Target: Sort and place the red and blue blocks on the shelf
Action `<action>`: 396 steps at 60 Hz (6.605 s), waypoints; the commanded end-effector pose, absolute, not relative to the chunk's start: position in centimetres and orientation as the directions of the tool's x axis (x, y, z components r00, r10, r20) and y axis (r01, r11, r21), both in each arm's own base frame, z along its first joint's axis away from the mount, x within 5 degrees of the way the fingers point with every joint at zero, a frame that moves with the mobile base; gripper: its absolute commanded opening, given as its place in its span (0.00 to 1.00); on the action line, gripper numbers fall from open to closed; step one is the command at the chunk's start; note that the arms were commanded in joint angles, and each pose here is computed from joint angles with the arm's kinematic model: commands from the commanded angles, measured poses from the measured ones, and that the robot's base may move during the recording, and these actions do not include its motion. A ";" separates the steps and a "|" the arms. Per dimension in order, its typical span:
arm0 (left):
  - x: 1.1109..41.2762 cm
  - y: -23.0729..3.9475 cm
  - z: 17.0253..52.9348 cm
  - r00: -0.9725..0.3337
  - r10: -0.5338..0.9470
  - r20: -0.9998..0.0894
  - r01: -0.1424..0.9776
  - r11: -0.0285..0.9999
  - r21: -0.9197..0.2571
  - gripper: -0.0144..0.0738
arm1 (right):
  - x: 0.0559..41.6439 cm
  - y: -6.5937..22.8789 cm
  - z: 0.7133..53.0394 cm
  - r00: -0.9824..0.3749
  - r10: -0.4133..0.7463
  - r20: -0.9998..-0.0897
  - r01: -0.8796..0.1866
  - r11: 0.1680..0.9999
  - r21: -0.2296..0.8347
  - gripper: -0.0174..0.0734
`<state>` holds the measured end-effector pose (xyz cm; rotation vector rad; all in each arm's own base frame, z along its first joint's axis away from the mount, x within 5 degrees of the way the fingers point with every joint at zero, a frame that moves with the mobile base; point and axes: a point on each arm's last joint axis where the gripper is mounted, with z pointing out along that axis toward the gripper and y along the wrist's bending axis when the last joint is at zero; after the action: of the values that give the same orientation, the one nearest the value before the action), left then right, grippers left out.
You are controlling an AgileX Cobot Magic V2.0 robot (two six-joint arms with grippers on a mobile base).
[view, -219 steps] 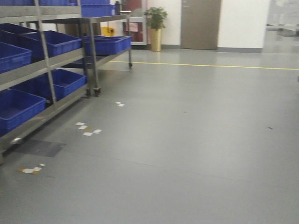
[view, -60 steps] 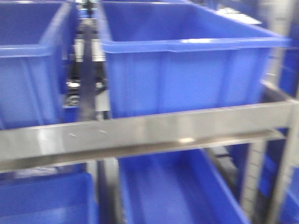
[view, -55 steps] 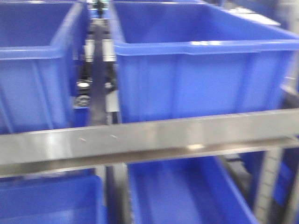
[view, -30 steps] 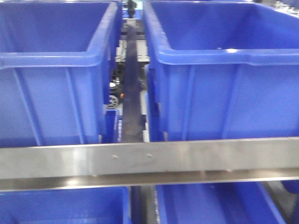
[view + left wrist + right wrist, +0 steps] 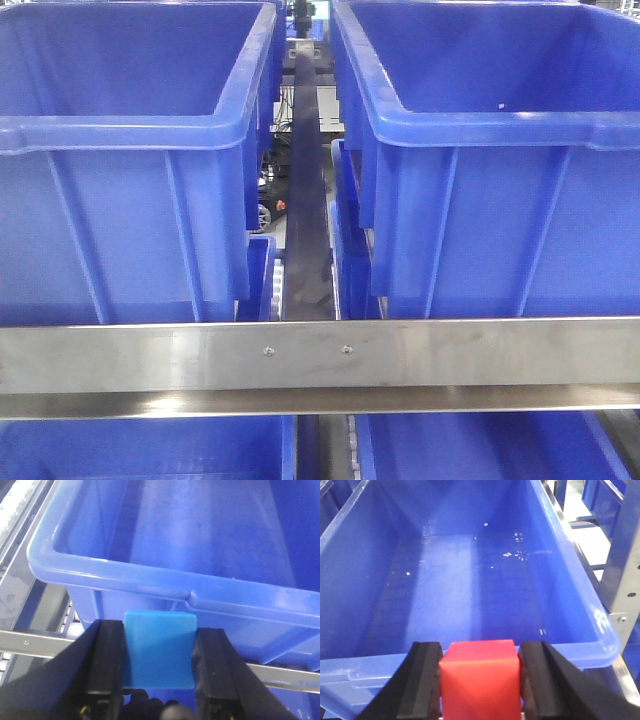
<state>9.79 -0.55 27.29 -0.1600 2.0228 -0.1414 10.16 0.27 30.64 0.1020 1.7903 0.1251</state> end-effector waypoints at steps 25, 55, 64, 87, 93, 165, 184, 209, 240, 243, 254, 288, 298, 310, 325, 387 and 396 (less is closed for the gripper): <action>10.2 -0.8 28.9 -0.355 -0.178 -0.918 -0.015 0.983 -0.185 0.30 | 10.2 0.1 32.4 -0.103 0.126 -0.987 0.002 0.992 0.127 0.25; 10.2 -0.8 28.9 -0.355 -0.178 -0.918 -0.015 0.983 -0.185 0.30 | 10.2 0.1 32.4 -0.103 0.126 -0.987 0.002 0.992 0.127 0.25; 10.2 -0.8 28.9 -0.355 -0.178 -0.918 -0.015 0.983 -0.185 0.30 | 10.2 0.1 32.4 -0.103 0.126 -0.987 0.002 0.992 0.127 0.25; 10.2 -0.8 28.9 -0.355 -0.178 -0.918 -0.015 0.983 -0.185 0.30 | 10.2 0.1 32.4 -0.103 0.126 -0.987 0.002 0.992 0.127 0.25; 10.2 -0.8 28.9 -0.355 -0.178 -0.918 -0.015 0.983 -0.185 0.30 | 10.2 0.1 32.4 -0.103 0.126 -0.987 0.002 0.992 0.127 0.25; 10.7 -1.4 30.7 -0.166 -0.198 -0.966 0.088 0.973 -0.215 0.30 | 10.8 0.0 32.8 -0.062 0.128 -0.990 0.002 0.992 0.128 0.25; 10.8 -1.5 31.7 -0.125 -0.204 -0.971 0.105 0.970 -0.218 0.30 | 12.3 -0.1 33.2 -0.023 0.128 -0.992 0.007 0.992 0.127 0.25; 15.3 -2.5 33.8 -0.155 -0.197 -0.968 0.119 0.969 -0.216 0.30 | 15.6 0.1 35.6 -0.036 0.068 -0.997 -0.003 0.998 0.068 0.25; 22.7 -4.2 32.7 -0.227 -0.184 -0.957 0.145 0.965 -0.219 0.30 | 20.5 0.1 34.7 -0.093 0.068 -0.993 0.004 0.998 0.068 0.25; 23.1 -4.3 32.6 -0.229 -0.183 -0.956 0.148 0.964 -0.220 0.30 | 20.8 0.1 34.5 -0.097 0.068 -0.993 0.004 0.998 0.068 0.25; 23.7 -4.4 31.9 -0.248 -0.180 -0.952 0.146 0.964 -0.221 0.30 | 21.5 0.1 34.1 -0.095 0.068 -0.993 0.005 0.998 0.067 0.26; 23.7 -4.5 32.0 -0.235 -0.151 -0.960 0.162 0.968 -0.191 0.88 | 22.6 0.1 33.0 -0.143 0.067 -0.988 0.008 0.998 0.066 0.87; 23.7 -4.5 32.0 -0.235 -0.151 -0.960 0.162 0.968 -0.191 0.80 | 22.6 0.1 33.1 -0.136 0.067 -0.989 0.008 0.998 0.066 0.85; 23.7 -4.5 32.0 -0.234 -0.148 -0.961 0.162 0.968 -0.189 0.29 | 22.6 0.1 33.1 -0.130 0.067 -0.989 0.008 0.998 0.066 0.24; 22.7 -4.2 32.8 -0.222 -0.163 -0.961 0.151 0.968 -0.199 0.33 | 22.0 0.1 33.8 -0.103 0.069 -0.992 0.006 0.998 0.069 0.25; 8.8 -1.4 29.1 -0.034 -0.168 -0.985 0.153 0.973 -0.171 0.32 | 6.6 0.6 30.0 0.026 0.059 -0.998 -0.086 0.995 0.056 0.25; 8.8 -1.4 29.0 -0.036 -0.167 -0.985 0.152 0.974 -0.171 0.32 | 6.6 0.6 30.0 0.026 0.059 -0.998 -0.086 0.995 0.056 0.25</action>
<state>8.83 -1.16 27.43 -0.0337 1.6815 -0.2283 6.63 0.62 28.27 -0.0128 1.6456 0.1260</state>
